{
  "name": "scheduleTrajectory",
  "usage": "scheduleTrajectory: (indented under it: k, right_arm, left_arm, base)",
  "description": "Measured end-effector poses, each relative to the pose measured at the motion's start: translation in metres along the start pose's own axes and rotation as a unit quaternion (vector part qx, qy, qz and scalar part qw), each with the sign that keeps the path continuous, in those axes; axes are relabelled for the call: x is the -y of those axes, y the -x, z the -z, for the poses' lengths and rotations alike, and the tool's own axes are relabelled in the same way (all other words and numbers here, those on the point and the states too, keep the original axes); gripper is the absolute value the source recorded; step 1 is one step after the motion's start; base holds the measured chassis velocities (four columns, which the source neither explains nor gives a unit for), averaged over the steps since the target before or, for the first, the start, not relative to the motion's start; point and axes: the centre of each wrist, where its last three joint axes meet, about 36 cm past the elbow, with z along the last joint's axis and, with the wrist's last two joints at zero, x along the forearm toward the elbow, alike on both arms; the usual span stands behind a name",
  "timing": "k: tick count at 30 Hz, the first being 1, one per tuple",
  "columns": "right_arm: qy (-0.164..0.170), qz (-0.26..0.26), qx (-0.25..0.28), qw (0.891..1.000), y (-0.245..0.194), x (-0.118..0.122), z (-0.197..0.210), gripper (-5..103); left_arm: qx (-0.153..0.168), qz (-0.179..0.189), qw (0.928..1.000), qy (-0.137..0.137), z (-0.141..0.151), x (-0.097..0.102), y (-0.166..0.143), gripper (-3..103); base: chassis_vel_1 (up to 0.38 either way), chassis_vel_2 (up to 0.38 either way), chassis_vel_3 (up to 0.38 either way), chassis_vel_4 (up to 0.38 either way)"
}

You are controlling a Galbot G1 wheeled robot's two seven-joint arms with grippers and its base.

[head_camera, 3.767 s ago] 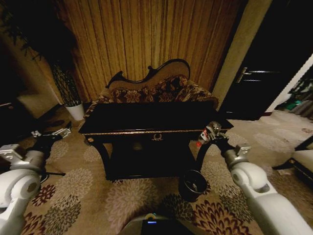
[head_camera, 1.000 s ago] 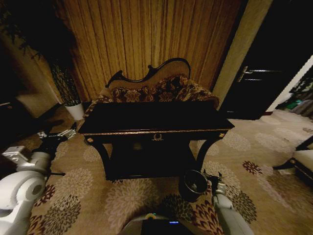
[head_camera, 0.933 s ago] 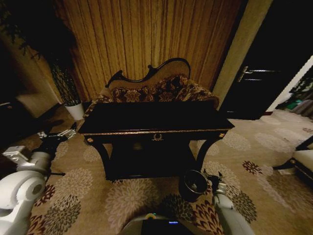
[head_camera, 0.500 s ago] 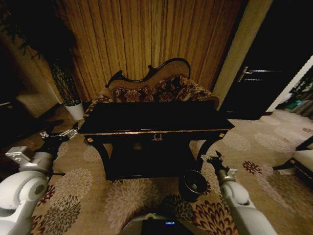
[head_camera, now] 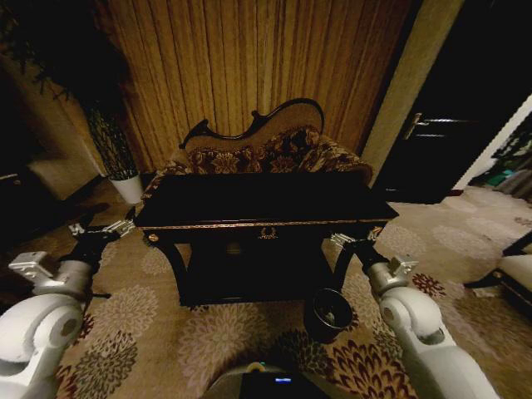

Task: Move to the front of the table and place the trash on the table into the trash bin.

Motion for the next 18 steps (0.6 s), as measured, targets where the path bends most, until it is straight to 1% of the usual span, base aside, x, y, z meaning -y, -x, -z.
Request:
scheduleTrajectory:
  k: [5, 18]
  right_arm:
    - [-0.003, -0.005, 0.004, 1.0, -0.0031, -0.003, 0.0076, 100]
    - [-0.008, -0.006, 0.004, 1.0, -0.004, -0.0028, 0.0085, 100]
  left_arm:
    - [0.0, -0.004, 1.0, 0.003, 0.0007, 0.0017, -0.0004, 100]
    - [-0.001, -0.011, 0.9999, 0.004, 0.0012, 0.0032, -0.0003, 100]
  base:
    - [0.0, 0.0, 0.0, 0.0]
    - [0.0, 0.0, 0.0, 0.0]
